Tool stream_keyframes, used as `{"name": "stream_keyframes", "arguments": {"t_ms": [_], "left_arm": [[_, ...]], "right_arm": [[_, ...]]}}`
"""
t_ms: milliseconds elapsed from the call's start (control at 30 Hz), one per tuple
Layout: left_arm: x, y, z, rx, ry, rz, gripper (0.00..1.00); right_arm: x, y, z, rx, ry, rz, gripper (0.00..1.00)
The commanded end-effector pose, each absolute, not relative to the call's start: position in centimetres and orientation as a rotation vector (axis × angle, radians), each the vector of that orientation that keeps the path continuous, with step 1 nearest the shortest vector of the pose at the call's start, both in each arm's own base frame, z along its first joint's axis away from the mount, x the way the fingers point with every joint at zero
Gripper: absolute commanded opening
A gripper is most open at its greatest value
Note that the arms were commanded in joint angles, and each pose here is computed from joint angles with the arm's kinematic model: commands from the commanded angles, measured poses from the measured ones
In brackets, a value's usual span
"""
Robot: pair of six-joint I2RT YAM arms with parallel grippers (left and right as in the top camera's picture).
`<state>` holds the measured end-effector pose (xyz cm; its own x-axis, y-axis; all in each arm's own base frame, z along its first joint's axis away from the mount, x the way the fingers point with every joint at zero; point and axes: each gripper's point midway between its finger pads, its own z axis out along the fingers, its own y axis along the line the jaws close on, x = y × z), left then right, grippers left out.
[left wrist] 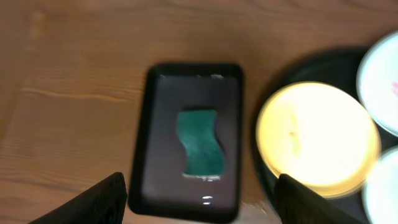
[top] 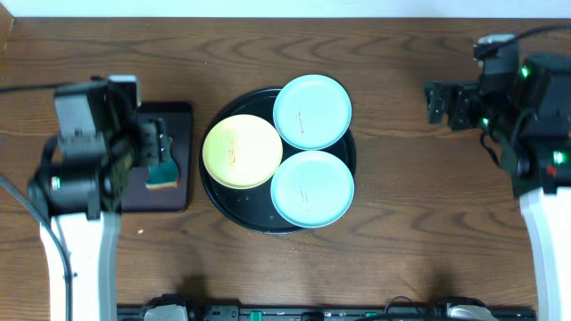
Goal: Clean dirty plates on tray and stack at the side
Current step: 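Move the right gripper to the yellow plate's rim and grip it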
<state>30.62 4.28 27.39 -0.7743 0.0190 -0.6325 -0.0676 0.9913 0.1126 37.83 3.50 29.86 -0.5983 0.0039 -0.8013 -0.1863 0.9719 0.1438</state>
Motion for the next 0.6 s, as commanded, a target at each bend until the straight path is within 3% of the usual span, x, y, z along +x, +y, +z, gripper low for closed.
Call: {"name": "stream_keyframes", "arguments": {"t_ms": [0, 567], "left_arm": [[32.2, 1.6, 27.2, 0.058, 2.49, -0.031, 0.77], [34.2, 1.0, 23.5, 0.034, 2.6, -0.119, 0.77]], "right_arm": [[38.9, 4.8, 30.2, -0.174, 2.214, 0.372, 0.99], [39.5, 9.3, 26.7, -0.065, 2.336, 0.637, 0.96]]}}
